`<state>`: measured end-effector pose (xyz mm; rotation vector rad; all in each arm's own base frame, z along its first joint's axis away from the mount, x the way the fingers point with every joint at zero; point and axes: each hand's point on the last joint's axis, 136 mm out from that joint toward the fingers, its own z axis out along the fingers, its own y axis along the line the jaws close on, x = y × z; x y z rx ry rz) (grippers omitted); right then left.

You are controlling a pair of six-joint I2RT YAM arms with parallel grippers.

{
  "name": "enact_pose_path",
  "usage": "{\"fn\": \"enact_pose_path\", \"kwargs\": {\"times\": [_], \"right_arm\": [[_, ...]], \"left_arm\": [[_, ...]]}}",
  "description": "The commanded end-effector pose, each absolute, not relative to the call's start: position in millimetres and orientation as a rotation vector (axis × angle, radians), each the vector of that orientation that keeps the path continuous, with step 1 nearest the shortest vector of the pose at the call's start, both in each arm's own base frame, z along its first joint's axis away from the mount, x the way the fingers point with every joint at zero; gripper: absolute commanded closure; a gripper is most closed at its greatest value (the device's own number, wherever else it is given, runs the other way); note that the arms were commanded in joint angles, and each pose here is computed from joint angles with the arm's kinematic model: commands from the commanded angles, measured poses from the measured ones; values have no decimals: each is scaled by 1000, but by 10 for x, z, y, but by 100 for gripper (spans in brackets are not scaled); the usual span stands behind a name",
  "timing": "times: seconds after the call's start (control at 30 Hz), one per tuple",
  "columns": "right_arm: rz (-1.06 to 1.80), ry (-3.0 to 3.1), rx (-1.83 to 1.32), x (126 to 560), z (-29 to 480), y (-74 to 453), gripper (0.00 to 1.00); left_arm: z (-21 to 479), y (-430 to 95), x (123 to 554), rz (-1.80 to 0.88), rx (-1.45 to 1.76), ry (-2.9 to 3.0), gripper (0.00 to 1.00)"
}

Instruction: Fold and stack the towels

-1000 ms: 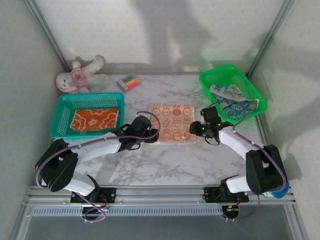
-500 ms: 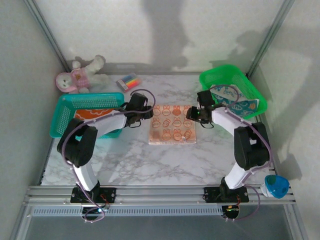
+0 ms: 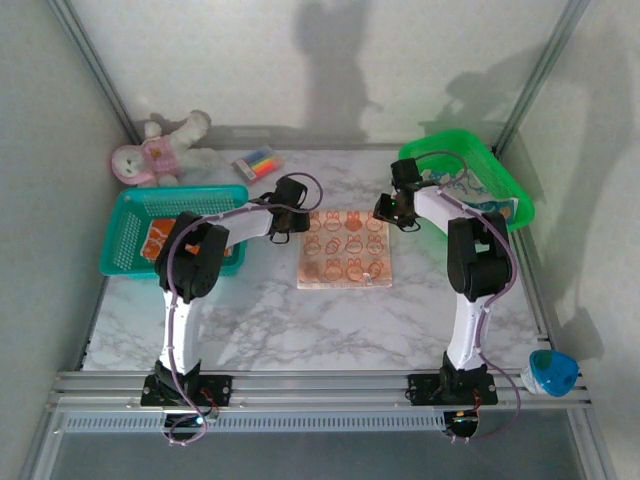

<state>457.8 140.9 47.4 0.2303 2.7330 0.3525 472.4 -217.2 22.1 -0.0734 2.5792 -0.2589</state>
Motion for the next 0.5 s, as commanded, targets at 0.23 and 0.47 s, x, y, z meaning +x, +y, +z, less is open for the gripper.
{"fn": "enact_pose_path", "kwargs": {"times": [0.23, 0.47], "right_arm": [[214, 2809, 363, 4649, 228, 1098, 63], [241, 2787, 361, 4716, 296, 1131, 65]], "left_arm": [[4, -1818, 4815, -90, -159, 2649, 56], [244, -1931, 4932, -168, -155, 2616, 55]]}}
